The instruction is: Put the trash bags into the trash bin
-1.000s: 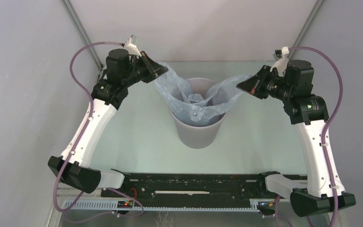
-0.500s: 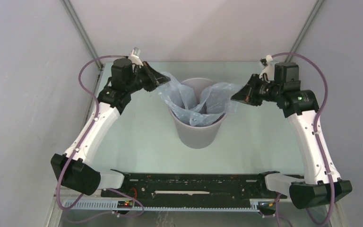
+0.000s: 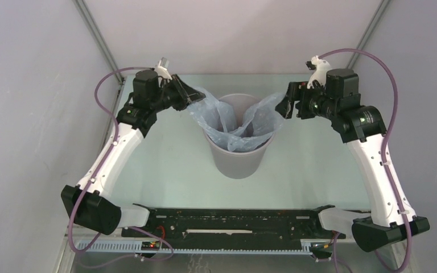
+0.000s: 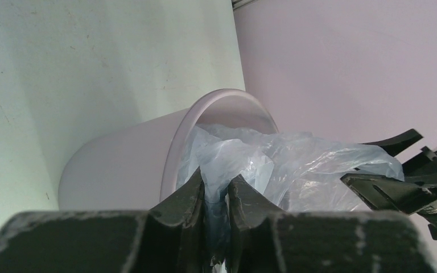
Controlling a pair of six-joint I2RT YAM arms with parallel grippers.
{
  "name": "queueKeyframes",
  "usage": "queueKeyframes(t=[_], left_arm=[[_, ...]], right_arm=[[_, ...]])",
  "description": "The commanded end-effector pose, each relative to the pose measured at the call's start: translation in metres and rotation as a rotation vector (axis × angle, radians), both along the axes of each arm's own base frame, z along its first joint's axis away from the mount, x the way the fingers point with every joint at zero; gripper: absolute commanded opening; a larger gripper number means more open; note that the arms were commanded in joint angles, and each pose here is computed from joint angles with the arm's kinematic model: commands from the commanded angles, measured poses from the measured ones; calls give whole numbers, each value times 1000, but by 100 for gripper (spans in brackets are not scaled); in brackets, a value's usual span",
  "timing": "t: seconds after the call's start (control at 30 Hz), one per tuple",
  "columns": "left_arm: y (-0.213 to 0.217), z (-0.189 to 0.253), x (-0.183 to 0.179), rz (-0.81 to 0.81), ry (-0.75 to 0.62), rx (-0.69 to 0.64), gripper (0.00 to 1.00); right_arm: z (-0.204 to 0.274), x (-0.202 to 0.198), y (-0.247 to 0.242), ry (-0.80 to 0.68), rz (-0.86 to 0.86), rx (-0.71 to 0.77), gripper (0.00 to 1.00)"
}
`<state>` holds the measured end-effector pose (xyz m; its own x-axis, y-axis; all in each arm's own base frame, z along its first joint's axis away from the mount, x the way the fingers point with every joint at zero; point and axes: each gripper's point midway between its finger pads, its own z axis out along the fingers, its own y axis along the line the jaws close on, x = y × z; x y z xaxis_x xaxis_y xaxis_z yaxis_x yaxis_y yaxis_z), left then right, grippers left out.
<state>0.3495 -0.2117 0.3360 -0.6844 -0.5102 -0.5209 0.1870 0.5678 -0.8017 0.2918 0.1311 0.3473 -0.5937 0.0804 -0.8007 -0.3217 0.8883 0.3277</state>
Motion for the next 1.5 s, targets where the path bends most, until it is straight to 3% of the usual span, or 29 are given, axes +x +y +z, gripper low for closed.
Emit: queueKeyframes(t=[0.0,0.17,0.33,0.47,0.77,0.9,1.0,1.03,1.23,1.47], left_arm=[[4,32,-6,-21,-77,-9,21],[6,28,-7,-18,-63,1,18],[7,29,-7,-17,-63,3,14],[7,31,-8,-21,-64,9,13],[11,28,-6,-15,-54,19,11],[14,25,-3,0,-48,23,8],[22,23,3,41,-42,25,6],[26,23,6,62,-44,28,4],[37,24,20,110,-66,54,4],[56,-1,32,184,-7,109,3]], right_arm=[[31,29,-2,-235,9,-137,87],[39,37,7,-343,99,-286,88],[41,34,31,-478,303,-436,84],[47,30,46,-565,405,-458,84],[36,54,47,-593,399,-643,73],[41,59,46,-584,333,-592,45],[33,65,31,-496,229,-535,12],[28,65,27,-461,197,-501,6],[10,74,11,-328,74,-319,0],[-21,103,-19,-28,-101,-14,0]])
